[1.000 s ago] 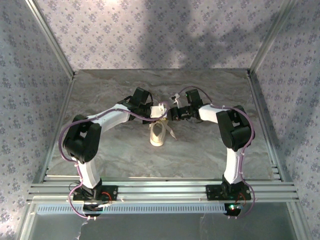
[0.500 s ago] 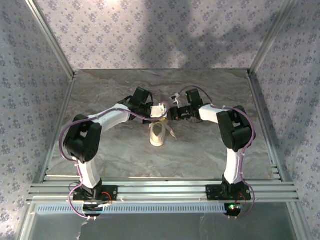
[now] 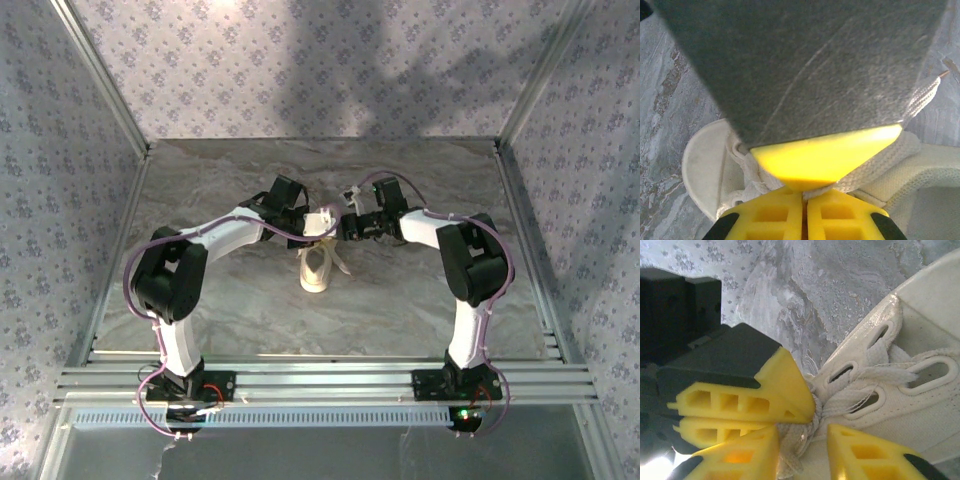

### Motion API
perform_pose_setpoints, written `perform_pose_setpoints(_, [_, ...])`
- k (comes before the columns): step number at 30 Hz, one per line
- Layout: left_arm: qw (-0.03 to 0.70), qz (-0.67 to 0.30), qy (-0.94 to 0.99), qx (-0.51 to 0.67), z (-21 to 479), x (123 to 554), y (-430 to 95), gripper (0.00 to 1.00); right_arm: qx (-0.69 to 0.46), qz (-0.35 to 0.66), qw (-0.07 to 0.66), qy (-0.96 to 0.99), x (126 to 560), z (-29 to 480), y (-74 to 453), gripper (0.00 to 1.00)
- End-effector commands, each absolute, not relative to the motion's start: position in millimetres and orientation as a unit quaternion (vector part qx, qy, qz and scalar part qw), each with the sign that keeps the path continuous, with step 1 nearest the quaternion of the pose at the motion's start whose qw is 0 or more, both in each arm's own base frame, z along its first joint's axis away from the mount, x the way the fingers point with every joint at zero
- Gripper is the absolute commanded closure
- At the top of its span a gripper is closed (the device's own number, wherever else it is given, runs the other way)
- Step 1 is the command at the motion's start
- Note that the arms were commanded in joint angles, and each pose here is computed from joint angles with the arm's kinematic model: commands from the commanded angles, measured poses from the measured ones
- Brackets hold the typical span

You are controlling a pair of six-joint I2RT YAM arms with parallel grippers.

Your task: Tie the shoes

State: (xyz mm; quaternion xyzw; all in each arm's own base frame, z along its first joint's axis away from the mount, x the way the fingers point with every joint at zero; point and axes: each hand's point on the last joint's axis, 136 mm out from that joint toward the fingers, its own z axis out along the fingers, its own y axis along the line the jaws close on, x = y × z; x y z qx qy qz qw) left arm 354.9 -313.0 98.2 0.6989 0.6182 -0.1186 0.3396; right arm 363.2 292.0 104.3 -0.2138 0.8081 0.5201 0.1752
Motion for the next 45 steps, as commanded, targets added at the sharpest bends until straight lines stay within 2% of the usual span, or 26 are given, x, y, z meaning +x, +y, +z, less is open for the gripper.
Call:
perform_pose_setpoints(1, [0.343, -0.117, 0.611, 0.703, 99.7, 358.8, -319.5, 0.92, -0.223, 0.524, 0.181, 0.802, 357.3, 117.6, 292.3, 0.82])
perform_pose_setpoints(6, [0.339, -0.117, 0.613, 0.704, 97.7, 356.9, -317.8, 0.91, -0.228, 0.52, 0.182, 0.803, 353.6, 120.0, 291.1, 0.83])
perform_pose_setpoints(10, [0.337, -0.119, 0.614, 0.704, 98.3, 355.4, -317.3, 0.91, -0.23, 0.512, 0.188, 0.806, 353.3, 121.0, 289.2, 0.69])
perform_pose_setpoints(14, [0.336, -0.12, 0.614, 0.704, 99.4, 354.3, -317.0, 0.91, -0.234, 0.505, 0.201, 0.806, 352.9, 124.7, 286.4, 0.65])
perform_pose_setpoints(31, [0.338, -0.13, 0.614, 0.702, 100.6, 352.5, -318.7, 0.85, -0.251, 0.482, 0.178, 0.82, 348.6, 104.9, 293.2, 0.62])
perform_pose_setpoints(33, [0.339, -0.131, 0.614, 0.701, 100.8, 352.9, -319.0, 0.85, -0.254, 0.475, 0.179, 0.823, 349.6, 103.5, 294.2, 0.65])
perform_pose_setpoints(37, [0.34, -0.132, 0.614, 0.7, 101.2, 352.7, -319.8, 0.84, -0.257, 0.468, 0.186, 0.825, 352.4, 104.2, 294.7, 0.79])
perform_pose_setpoints(45, [0.344, -0.133, 0.618, 0.695, 102.7, 354.6, -320.1, 0.79, -0.299, 0.445, 0.224, 0.814, 344.2, 114.3, 296.8, 1.0])
